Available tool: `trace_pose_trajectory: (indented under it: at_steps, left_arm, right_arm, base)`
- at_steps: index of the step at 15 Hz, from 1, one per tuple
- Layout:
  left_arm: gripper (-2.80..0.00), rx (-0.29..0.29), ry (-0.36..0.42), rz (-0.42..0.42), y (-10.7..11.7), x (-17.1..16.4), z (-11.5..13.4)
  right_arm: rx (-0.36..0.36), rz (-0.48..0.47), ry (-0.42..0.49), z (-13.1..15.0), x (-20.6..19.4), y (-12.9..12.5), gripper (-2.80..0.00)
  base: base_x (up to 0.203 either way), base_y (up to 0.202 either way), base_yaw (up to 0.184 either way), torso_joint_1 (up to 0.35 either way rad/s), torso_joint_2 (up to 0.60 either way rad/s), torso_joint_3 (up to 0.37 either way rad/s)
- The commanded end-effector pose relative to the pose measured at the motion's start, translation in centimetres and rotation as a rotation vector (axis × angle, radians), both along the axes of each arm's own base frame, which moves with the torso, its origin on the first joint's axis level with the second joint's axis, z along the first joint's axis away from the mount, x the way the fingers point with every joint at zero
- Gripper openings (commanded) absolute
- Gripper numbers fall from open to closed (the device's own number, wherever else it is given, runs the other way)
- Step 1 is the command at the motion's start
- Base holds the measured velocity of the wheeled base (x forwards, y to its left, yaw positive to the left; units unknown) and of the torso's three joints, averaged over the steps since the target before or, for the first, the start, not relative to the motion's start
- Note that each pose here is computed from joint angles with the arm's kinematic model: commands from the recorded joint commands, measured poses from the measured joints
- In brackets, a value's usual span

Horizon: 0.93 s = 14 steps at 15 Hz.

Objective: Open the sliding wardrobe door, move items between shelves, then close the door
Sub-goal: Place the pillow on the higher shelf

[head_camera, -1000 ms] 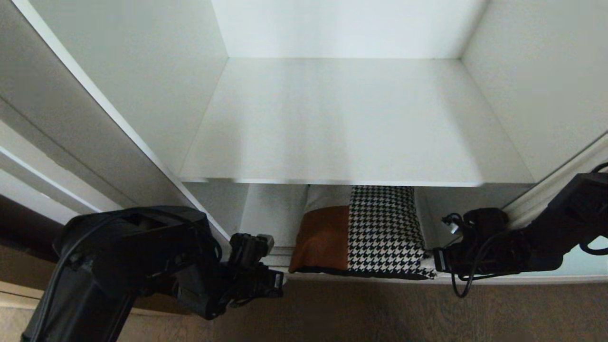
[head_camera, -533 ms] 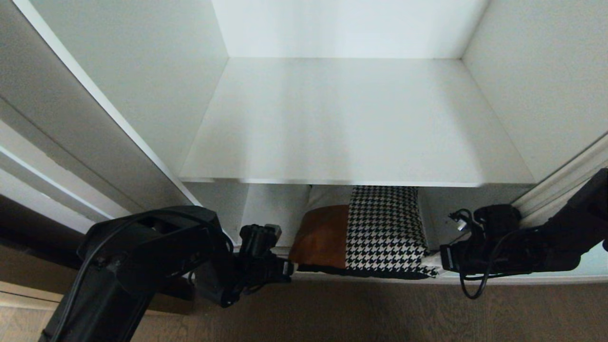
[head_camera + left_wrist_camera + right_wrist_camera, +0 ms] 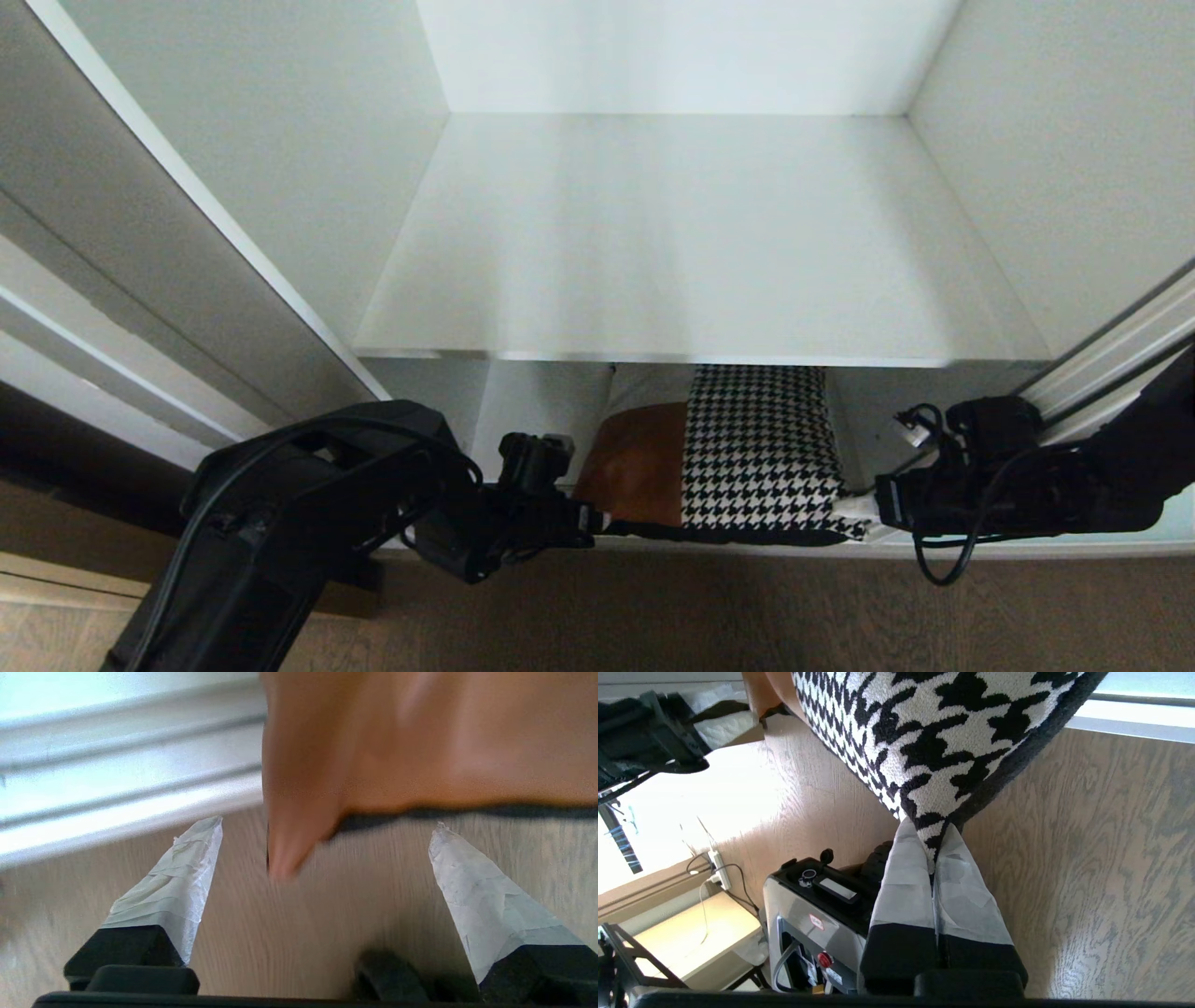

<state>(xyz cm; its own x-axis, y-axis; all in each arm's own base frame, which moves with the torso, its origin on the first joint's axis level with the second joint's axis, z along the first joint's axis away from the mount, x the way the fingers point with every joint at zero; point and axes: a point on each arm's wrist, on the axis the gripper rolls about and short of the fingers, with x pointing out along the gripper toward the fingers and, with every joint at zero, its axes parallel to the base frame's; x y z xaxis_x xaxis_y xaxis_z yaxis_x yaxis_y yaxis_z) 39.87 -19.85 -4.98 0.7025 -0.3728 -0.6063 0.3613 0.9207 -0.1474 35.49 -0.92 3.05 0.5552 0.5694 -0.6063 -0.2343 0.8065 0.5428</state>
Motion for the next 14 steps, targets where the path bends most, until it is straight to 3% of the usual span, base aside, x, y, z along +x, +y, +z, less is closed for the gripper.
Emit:
trace_pose_trajectory:
  at_steps: [1, 5, 7, 11, 14]
  left_arm:
    - [0.0, -0.016, -0.042, -0.001, -0.6, 1.2, 0.0]
    - [0.0, -0.013, -0.08, -0.031, -1.2, 2.2, -0.6]
    - [0.0, 0.017, -0.107, -0.086, -1.5, 2.8, -1.1]
    - [0.0, 0.0, -0.105, -0.215, -1.6, 2.7, -1.2]
    - [0.0, -0.005, -0.102, -0.25, -1.7, 3.0, -1.1]
  right_arm:
    - [0.002, 0.003, -0.002, -0.1, 0.0, 0.0, -2.8]
    - [0.002, -0.002, -0.001, -0.1, 0.0, -0.2, -2.8]
    - [0.002, -0.003, -0.001, -0.1, 0.0, -0.2, -2.8]
    - [0.003, -0.004, 0.006, -0.2, -0.2, -0.2, -2.8]
    - [0.002, -0.003, 0.003, -0.1, -0.2, -0.2, -2.8]
  base:
    - [0.0, 0.0, 0.0, 0.0, 0.0, 0.0]
    - [0.0, 0.0, 0.0, 0.0, 0.0, 0.0]
    - [0.0, 0.0, 0.0, 0.0, 0.0, 0.0]
    - [0.0, 0.0, 0.0, 0.0, 0.0, 0.0]
    - [0.0, 0.0, 0.0, 0.0, 0.0, 0.0]
